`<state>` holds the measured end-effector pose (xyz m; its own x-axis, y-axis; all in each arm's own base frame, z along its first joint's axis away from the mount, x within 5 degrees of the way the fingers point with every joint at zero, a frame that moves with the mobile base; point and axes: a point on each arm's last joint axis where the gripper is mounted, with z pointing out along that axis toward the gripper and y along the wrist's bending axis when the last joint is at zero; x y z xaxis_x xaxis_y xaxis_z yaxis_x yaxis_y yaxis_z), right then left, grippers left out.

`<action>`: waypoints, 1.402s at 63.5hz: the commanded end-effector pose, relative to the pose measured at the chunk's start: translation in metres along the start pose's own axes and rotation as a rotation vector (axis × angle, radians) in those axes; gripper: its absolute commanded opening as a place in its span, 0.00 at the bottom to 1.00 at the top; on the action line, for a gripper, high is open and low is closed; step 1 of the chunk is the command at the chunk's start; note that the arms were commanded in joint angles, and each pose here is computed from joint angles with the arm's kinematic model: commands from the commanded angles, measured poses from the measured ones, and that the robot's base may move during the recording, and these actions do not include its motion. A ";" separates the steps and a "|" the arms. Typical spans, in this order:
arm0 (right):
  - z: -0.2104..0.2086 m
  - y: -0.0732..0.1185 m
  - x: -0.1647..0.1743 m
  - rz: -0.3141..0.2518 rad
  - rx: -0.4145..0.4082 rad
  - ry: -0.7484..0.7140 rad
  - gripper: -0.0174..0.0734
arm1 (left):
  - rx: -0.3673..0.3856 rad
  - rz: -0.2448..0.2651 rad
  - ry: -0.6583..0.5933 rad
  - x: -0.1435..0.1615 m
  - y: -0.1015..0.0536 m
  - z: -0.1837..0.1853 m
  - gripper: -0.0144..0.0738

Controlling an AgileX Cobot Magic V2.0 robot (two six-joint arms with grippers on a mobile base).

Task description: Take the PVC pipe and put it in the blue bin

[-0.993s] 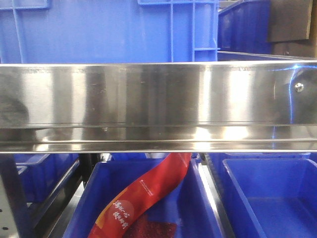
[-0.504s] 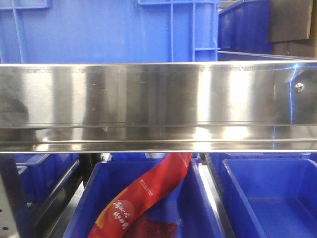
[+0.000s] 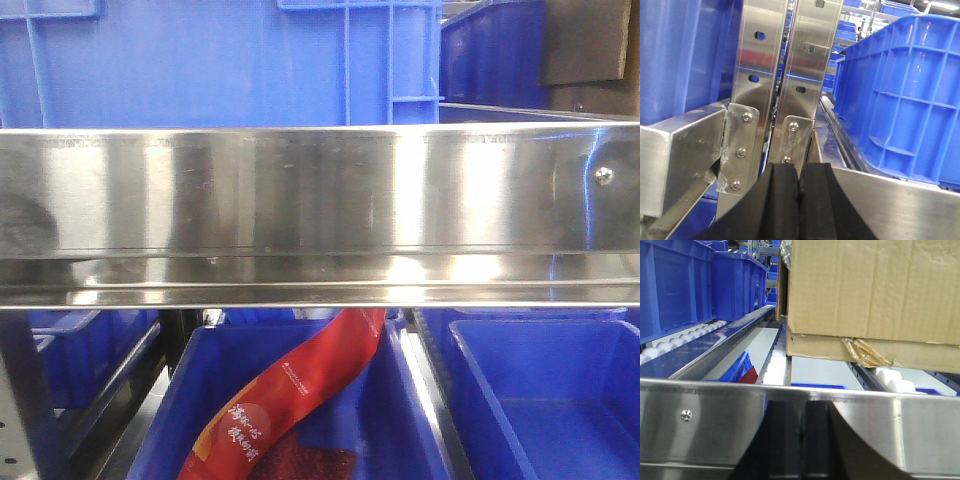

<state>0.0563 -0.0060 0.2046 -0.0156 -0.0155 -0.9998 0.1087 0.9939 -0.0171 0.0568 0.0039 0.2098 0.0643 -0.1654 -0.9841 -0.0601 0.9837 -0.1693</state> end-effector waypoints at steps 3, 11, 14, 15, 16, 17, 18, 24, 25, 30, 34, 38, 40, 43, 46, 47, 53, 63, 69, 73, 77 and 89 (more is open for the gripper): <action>0.000 -0.001 -0.002 -0.015 0.009 -0.028 0.01 | -0.002 0.002 -0.015 -0.002 0.000 -0.001 0.04; 0.000 -0.001 -0.002 -0.015 0.009 -0.028 0.01 | -0.002 0.002 -0.015 -0.002 0.000 -0.001 0.04; 0.000 -0.001 -0.002 -0.015 0.009 -0.028 0.01 | -0.002 0.002 -0.015 -0.002 0.000 -0.001 0.04; 0.000 -0.001 -0.002 -0.015 0.009 -0.028 0.01 | -0.002 0.002 -0.015 -0.002 0.000 -0.001 0.04; 0.000 -0.001 -0.002 -0.015 0.009 -0.028 0.01 | -0.002 0.002 -0.015 -0.002 0.000 -0.001 0.04; 0.000 -0.001 -0.002 -0.015 0.009 -0.028 0.01 | -0.002 0.002 -0.015 -0.002 0.000 -0.001 0.04; 0.000 -0.001 -0.002 -0.015 0.009 -0.028 0.01 | -0.002 0.002 -0.015 -0.002 0.000 -0.001 0.04; 0.000 -0.001 -0.002 -0.015 0.009 -0.030 0.01 | -0.002 0.002 -0.015 -0.002 0.000 -0.001 0.04; 0.000 -0.001 -0.002 -0.015 0.009 -0.030 0.01 | -0.002 0.002 -0.015 -0.002 0.000 -0.001 0.04; 0.000 -0.001 -0.002 -0.015 0.009 -0.030 0.01 | -0.002 0.002 -0.015 -0.002 0.000 -0.001 0.04; 0.000 -0.001 -0.002 -0.015 0.009 -0.030 0.01 | -0.002 0.002 -0.015 -0.002 0.000 -0.001 0.04; 0.000 -0.001 -0.002 -0.015 0.009 -0.030 0.01 | -0.002 0.002 -0.015 -0.002 0.000 -0.001 0.04; 0.000 -0.001 -0.002 -0.015 0.009 -0.030 0.01 | -0.002 0.002 -0.015 -0.002 0.000 -0.001 0.04; 0.000 -0.001 -0.002 -0.015 0.009 -0.033 0.01 | -0.002 0.002 -0.015 -0.002 0.000 -0.001 0.04; 0.000 -0.001 -0.002 -0.015 0.009 -0.033 0.01 | -0.002 0.002 -0.015 -0.002 0.000 -0.001 0.04; 0.000 -0.001 -0.002 -0.015 0.009 -0.033 0.01 | -0.002 0.002 -0.015 -0.002 0.000 -0.001 0.04; 0.000 0.000 -0.002 -0.015 0.007 -0.033 0.01 | -0.002 0.002 -0.015 -0.002 0.000 -0.001 0.04; 0.000 0.000 -0.002 -0.015 0.007 -0.033 0.01 | -0.002 0.002 -0.015 -0.002 0.000 -0.001 0.04; 0.000 0.000 -0.003 -0.015 0.007 -0.035 0.01 | -0.002 0.002 -0.015 -0.002 0.000 -0.001 0.04; 0.000 0.000 -0.003 -0.015 0.007 -0.035 0.01 | -0.002 0.002 -0.015 -0.002 0.000 -0.001 0.04; 0.000 -0.001 -0.003 -0.015 0.008 -0.037 0.01 | -0.002 0.002 -0.015 -0.002 0.000 -0.001 0.04; 0.000 -0.001 -0.003 -0.015 0.008 -0.043 0.01 | -0.002 0.002 -0.015 -0.002 0.000 -0.001 0.04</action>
<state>0.0563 -0.0061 0.2058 -0.0029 -0.0168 -0.9999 0.1095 0.9938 -0.0171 0.0568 0.0039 0.2098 0.0643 -0.1654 -0.9841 -0.0601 0.9837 -0.1693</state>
